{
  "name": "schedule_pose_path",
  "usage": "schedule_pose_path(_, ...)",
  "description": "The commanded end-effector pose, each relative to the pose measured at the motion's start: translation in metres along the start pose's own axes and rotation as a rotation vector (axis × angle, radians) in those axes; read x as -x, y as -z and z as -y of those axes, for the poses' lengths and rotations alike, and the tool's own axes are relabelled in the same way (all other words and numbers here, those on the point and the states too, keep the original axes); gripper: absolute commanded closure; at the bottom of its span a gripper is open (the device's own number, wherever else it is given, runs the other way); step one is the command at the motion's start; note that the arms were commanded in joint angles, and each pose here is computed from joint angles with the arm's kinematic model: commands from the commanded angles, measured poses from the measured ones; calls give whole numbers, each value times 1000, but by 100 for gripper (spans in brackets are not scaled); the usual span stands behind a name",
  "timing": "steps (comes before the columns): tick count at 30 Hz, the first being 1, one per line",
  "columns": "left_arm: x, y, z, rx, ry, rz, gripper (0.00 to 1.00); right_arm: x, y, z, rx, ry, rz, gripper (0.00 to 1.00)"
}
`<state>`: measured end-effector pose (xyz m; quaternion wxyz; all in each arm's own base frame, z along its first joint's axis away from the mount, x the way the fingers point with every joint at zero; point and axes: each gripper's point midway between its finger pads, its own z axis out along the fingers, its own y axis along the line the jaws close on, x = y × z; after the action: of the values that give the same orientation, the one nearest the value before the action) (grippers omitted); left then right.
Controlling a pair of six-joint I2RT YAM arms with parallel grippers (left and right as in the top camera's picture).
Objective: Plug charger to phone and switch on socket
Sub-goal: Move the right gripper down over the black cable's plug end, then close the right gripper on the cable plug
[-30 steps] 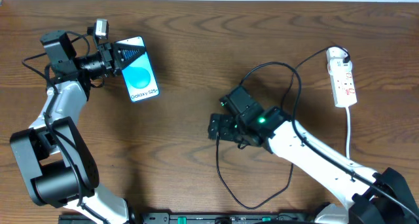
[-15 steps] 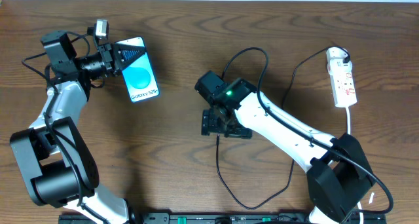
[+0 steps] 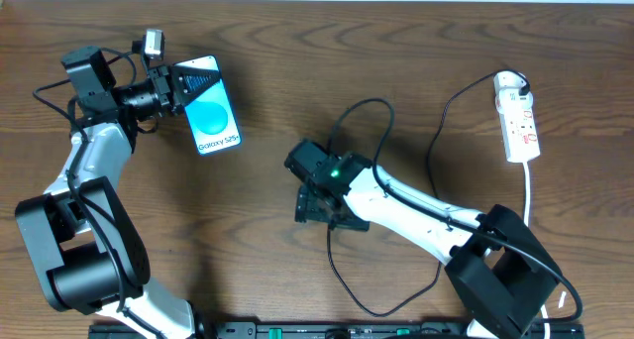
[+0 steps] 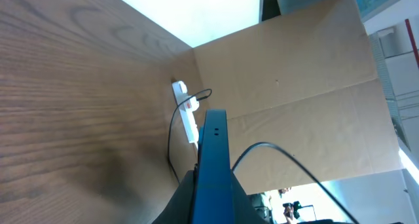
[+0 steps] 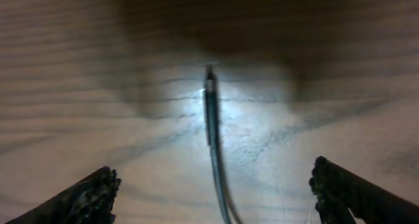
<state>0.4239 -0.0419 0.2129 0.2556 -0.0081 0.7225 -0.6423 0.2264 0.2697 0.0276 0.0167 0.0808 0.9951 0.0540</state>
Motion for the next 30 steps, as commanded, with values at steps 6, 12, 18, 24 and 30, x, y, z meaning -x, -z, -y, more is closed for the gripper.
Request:
schedule_pose_path(6, -2, 1, 8, -15, -22, -9, 92, 0, -27, 19, -35, -27, 54, 13)
schedule_pose_path(12, -2, 1, 8, -15, -22, -9, 93, 1, -33, 19, -18, -26, 67, 19)
schedule_pose_path(18, -2, 1, 8, -15, -22, -9, 92, 3, -33, 20, -25, -23, 77, 39)
schedule_pose_path(24, 2, 2, 4, 12, -23, 13, 93, 1, -33, 23, -35, -15, 67, 52)
schedule_pose_path(30, 2, 2, 4, 12, -22, 14, 92, -3, -33, 24, -35, -8, 49, 62)
